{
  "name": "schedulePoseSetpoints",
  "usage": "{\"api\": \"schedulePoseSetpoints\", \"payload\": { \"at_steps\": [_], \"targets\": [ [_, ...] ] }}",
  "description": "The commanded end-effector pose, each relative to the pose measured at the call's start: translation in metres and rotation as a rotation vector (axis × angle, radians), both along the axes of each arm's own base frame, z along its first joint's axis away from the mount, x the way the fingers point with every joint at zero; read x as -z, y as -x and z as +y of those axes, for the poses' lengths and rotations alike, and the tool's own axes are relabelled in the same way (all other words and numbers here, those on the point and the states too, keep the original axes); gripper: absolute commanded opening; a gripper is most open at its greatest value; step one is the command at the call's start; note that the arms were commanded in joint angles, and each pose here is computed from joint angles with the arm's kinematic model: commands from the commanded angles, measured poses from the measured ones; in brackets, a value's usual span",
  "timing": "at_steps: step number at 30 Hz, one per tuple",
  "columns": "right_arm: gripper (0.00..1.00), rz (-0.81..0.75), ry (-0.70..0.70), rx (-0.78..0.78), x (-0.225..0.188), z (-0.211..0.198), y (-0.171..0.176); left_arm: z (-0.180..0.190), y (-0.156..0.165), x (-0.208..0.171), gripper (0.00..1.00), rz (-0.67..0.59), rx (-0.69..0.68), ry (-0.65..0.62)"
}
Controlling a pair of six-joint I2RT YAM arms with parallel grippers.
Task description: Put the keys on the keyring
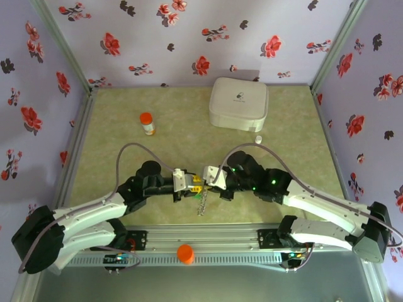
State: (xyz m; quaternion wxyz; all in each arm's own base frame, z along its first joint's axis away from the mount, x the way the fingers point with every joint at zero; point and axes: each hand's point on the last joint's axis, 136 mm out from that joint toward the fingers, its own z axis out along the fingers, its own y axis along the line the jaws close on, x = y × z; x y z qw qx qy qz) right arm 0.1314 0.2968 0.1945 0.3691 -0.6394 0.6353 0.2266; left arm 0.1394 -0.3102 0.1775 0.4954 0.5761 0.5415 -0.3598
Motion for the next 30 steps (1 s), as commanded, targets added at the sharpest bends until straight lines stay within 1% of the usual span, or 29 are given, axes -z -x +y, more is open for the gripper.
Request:
{"api": "schedulePoseSetpoints", "payload": {
  "at_steps": [1, 5, 6, 7, 9, 10, 14, 15, 16, 18, 20, 22, 27, 30],
  "targets": [
    [0.0, -0.069, 0.028, -0.032, -0.015, 0.005, -0.002, -0.004, 0.0, -0.008, 0.24, -0.03, 0.018, -0.007],
    [0.0, -0.101, 0.096, -0.016, -0.006, 0.003, -0.008, -0.004, 0.001, -0.012, 0.21, -0.037, 0.018, 0.002],
    [0.0, -0.105, 0.103, -0.011, -0.005, 0.002, -0.01, -0.003, 0.001, -0.013, 0.19, -0.038, 0.018, 0.003],
    [0.0, -0.105, 0.11, -0.009, -0.004, 0.003, -0.01, -0.003, 0.001, -0.013, 0.15, -0.037, 0.018, 0.004],
    [0.0, -0.101, 0.104, -0.016, -0.005, 0.004, -0.009, -0.002, 0.002, -0.013, 0.06, -0.036, 0.019, 0.003],
    [0.0, -0.096, 0.097, -0.022, -0.006, 0.005, -0.007, -0.002, 0.002, -0.012, 0.03, -0.035, 0.019, 0.003],
    [0.0, -0.068, 0.044, -0.029, -0.011, 0.009, -0.002, -0.003, 0.003, -0.011, 0.0, -0.023, 0.028, 0.005],
    [0.02, -0.065, 0.019, -0.019, -0.014, 0.01, -0.002, -0.004, 0.003, -0.011, 0.0, -0.024, 0.028, 0.007],
    [0.14, -0.064, -0.013, -0.001, -0.017, 0.009, -0.004, -0.004, 0.003, -0.011, 0.0, -0.025, 0.028, 0.012],
    [0.33, -0.048, -0.089, 0.035, -0.021, 0.004, -0.007, -0.003, 0.003, -0.012, 0.0, -0.029, 0.025, 0.029],
    [0.39, -0.023, -0.19, 0.077, -0.026, -0.003, -0.011, -0.003, 0.003, -0.012, 0.0, -0.033, 0.021, 0.053],
    [0.4, -0.003, -0.251, 0.087, -0.025, -0.01, -0.009, -0.002, 0.002, -0.011, 0.0, -0.048, 0.009, 0.066],
    [0.4, 0.036, -0.217, 0.134, 0.0, -0.017, -0.01, -0.001, -0.001, -0.016, 0.0, -0.086, -0.009, 0.118],
    [0.39, 0.053, -0.233, 0.141, 0.002, -0.015, -0.01, -0.001, -0.001, -0.018, 0.0, -0.089, -0.009, 0.14]
  ]
}}
